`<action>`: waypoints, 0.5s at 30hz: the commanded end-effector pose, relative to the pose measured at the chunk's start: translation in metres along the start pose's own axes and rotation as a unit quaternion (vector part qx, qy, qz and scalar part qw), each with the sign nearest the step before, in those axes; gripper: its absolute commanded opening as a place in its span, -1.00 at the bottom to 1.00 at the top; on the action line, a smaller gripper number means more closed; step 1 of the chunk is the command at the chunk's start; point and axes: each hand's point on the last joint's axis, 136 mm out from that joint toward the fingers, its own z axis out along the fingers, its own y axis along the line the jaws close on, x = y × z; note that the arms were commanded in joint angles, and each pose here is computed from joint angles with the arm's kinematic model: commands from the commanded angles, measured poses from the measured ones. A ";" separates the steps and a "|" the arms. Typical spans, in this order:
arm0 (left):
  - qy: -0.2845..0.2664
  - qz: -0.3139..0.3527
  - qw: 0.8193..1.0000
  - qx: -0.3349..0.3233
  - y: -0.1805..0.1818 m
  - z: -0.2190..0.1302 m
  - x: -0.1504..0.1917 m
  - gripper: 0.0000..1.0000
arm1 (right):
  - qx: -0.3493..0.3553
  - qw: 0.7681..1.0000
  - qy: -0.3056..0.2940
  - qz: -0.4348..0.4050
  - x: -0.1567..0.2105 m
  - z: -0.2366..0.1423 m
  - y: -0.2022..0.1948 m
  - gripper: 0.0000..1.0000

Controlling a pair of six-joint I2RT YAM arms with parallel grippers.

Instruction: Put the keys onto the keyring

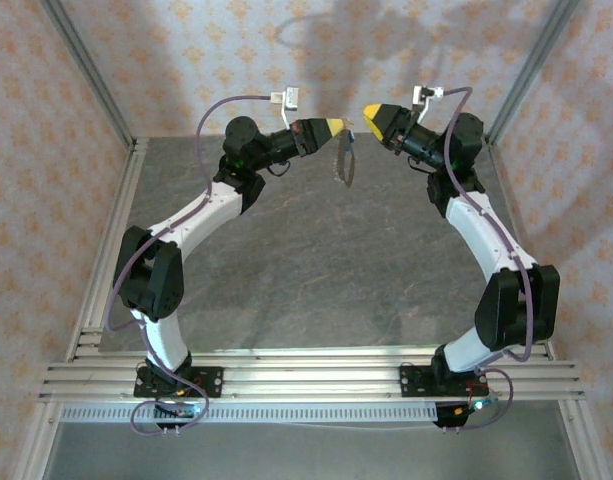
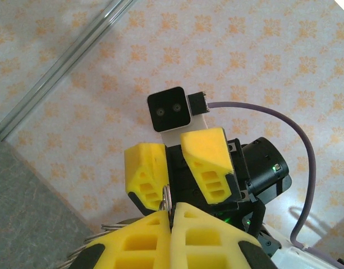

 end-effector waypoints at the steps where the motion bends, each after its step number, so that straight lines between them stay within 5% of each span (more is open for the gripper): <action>1: -0.021 0.034 0.999 0.036 -0.031 0.002 -0.018 -1.00 | -0.031 0.999 0.007 -0.021 0.003 0.009 0.017 -0.34; 15: -0.021 0.033 0.999 0.035 -0.032 0.003 -0.018 -1.00 | -0.038 0.999 0.034 -0.017 0.024 0.016 0.018 -0.52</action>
